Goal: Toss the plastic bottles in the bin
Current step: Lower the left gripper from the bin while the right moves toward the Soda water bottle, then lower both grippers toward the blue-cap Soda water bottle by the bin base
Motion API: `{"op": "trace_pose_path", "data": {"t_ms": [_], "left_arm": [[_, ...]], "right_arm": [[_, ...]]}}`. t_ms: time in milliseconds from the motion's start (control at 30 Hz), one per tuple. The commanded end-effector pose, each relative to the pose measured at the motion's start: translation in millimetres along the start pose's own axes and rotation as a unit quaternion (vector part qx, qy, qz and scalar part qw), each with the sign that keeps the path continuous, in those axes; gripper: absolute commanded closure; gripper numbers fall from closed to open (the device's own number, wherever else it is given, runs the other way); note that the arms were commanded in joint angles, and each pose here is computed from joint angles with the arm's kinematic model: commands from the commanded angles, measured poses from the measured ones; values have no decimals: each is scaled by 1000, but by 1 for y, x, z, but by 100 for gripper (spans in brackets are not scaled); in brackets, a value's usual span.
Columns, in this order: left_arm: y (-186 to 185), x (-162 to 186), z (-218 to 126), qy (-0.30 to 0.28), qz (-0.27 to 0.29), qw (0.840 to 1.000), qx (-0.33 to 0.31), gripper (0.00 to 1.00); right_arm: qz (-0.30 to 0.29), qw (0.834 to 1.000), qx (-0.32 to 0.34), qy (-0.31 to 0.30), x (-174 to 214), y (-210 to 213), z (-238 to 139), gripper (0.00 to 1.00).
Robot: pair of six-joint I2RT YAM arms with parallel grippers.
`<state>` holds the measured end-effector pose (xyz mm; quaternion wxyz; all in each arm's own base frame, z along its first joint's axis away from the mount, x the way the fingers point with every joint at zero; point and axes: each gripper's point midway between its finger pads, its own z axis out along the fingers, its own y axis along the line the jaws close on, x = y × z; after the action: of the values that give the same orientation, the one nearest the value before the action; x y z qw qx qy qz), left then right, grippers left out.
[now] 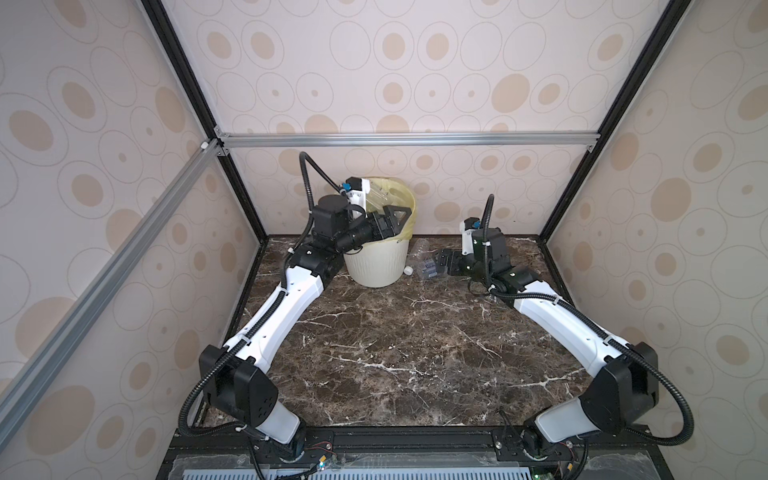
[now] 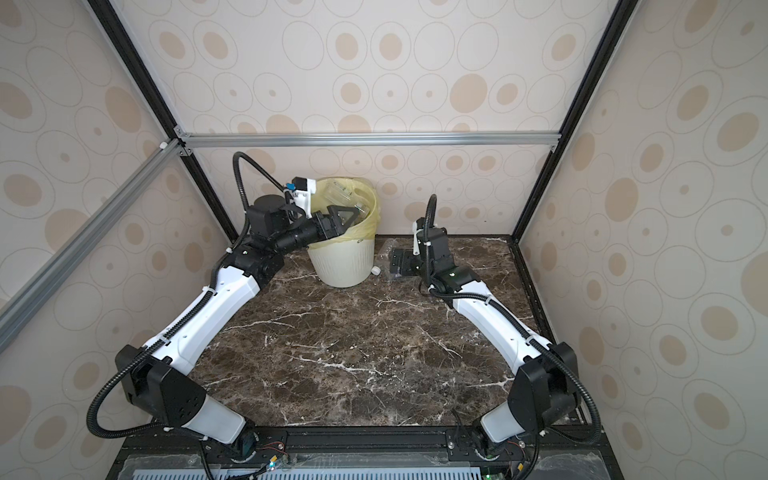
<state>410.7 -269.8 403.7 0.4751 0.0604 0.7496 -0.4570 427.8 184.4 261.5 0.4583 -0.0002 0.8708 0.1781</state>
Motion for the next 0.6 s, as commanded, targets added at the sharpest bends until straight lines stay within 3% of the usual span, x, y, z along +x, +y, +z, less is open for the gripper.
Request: {"op": "trace_pose_path", "data": {"t_ms": [0,267,567], "left_arm": [[-5,20,2,4,46,999,-18,1],[13,113,24,80,15,997,-15,1],[67,186,33,129,-8,990,-59,1]], "right_arm": [[56,996,60,27,14,-37,13,0],[119,983,121,76,25,-111,62,0],[125,979,123,102,26,-130,129,0]]}}
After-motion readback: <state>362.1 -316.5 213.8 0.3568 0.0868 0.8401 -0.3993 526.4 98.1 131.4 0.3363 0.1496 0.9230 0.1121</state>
